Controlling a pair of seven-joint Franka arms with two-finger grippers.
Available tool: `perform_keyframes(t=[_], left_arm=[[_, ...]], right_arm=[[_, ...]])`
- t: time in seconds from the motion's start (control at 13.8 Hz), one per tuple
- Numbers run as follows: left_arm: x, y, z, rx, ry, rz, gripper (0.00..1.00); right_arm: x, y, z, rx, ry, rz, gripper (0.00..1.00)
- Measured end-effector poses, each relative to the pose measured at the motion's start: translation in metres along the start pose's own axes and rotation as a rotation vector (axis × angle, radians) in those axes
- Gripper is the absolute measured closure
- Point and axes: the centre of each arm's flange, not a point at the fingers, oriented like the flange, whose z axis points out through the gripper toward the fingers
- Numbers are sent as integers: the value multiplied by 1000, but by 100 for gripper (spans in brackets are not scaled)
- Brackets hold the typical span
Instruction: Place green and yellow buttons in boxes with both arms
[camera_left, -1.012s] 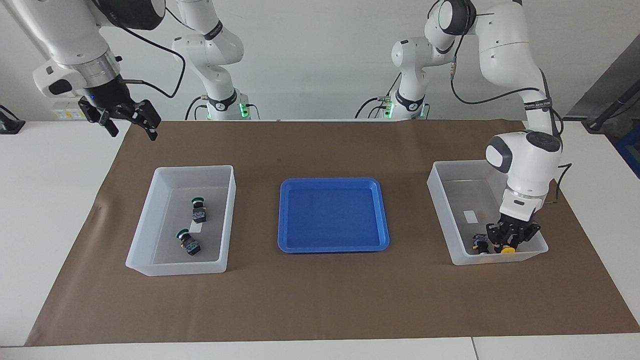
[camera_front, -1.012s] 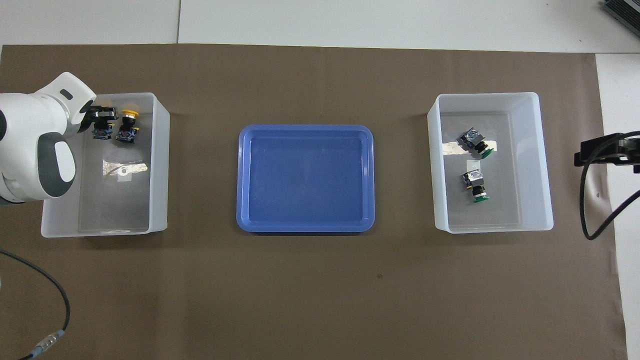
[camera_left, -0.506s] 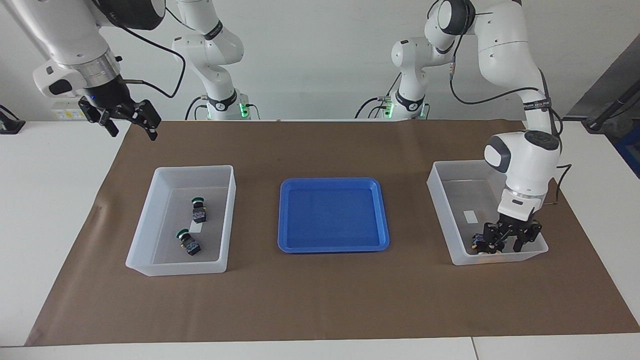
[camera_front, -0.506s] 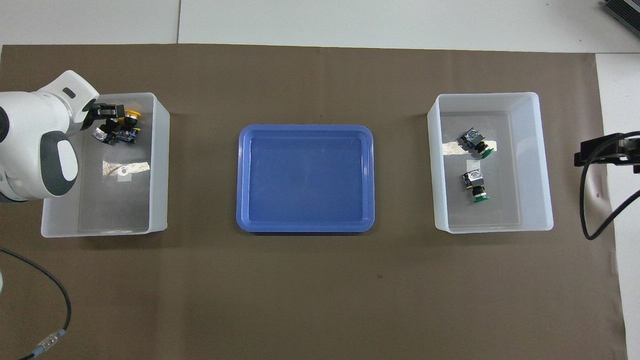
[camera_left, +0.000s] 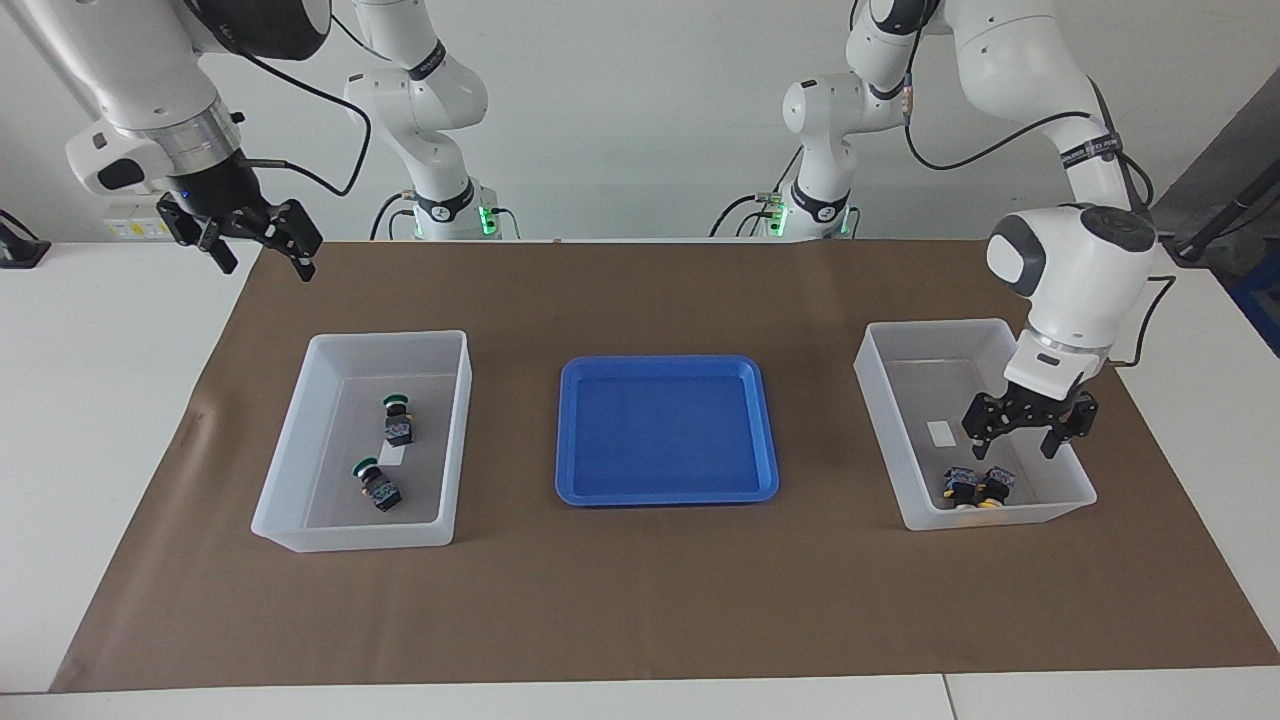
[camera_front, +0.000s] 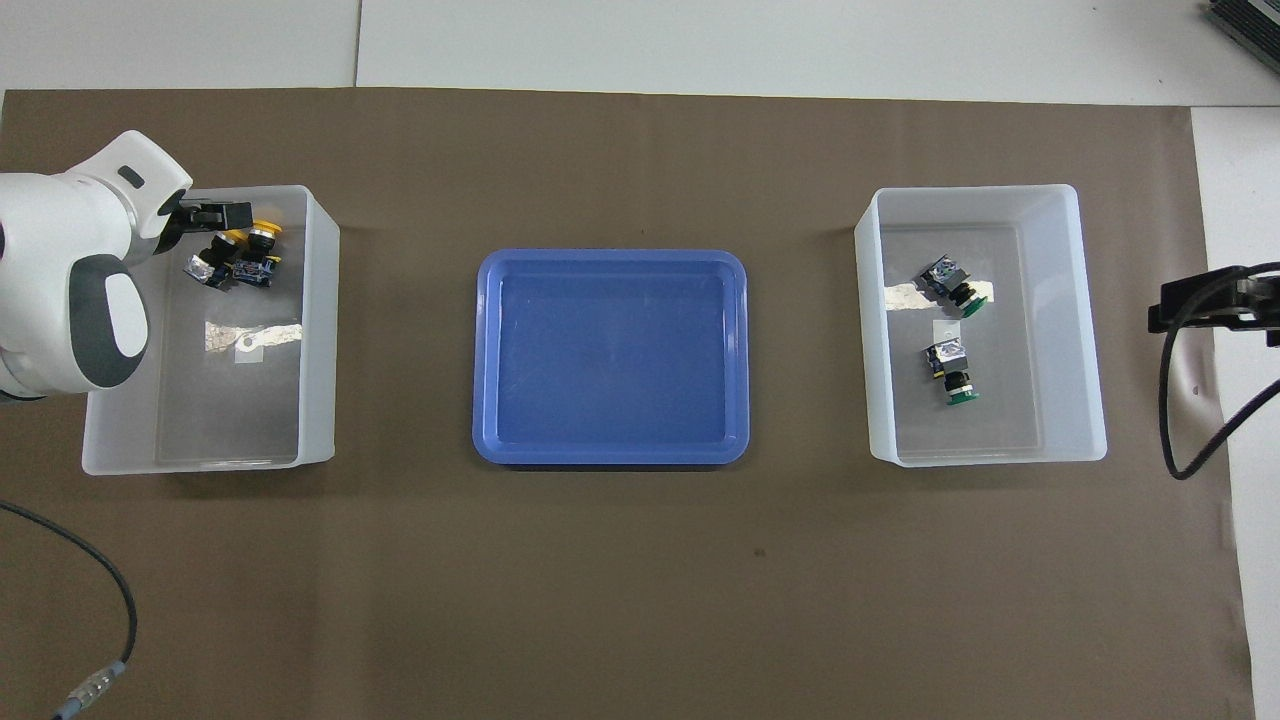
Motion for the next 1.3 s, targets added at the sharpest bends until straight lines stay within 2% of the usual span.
perform_keyframes(t=[0.14,0.22,0.43,0.72,0.94,1.3], left_arm=[[-12,20,-24,-16,-67,31,0],[-18,32,-35,-21,-79,46,0],[-47,59,-67,-28,-76,45,0],[-81,70,-122,-29,-111,32,0],[-74,64,-165,-29,-128,21,0],[-30,51,-213,-32,-150,7,0]], right_arm=[[0,0,0,0,0,0,0],[0,0,0,0,0,0,0],[0,0,0,0,0,0,0],[0,0,0,0,0,0,0],[0,0,0,0,0,0,0],[0,0,0,0,0,0,0]])
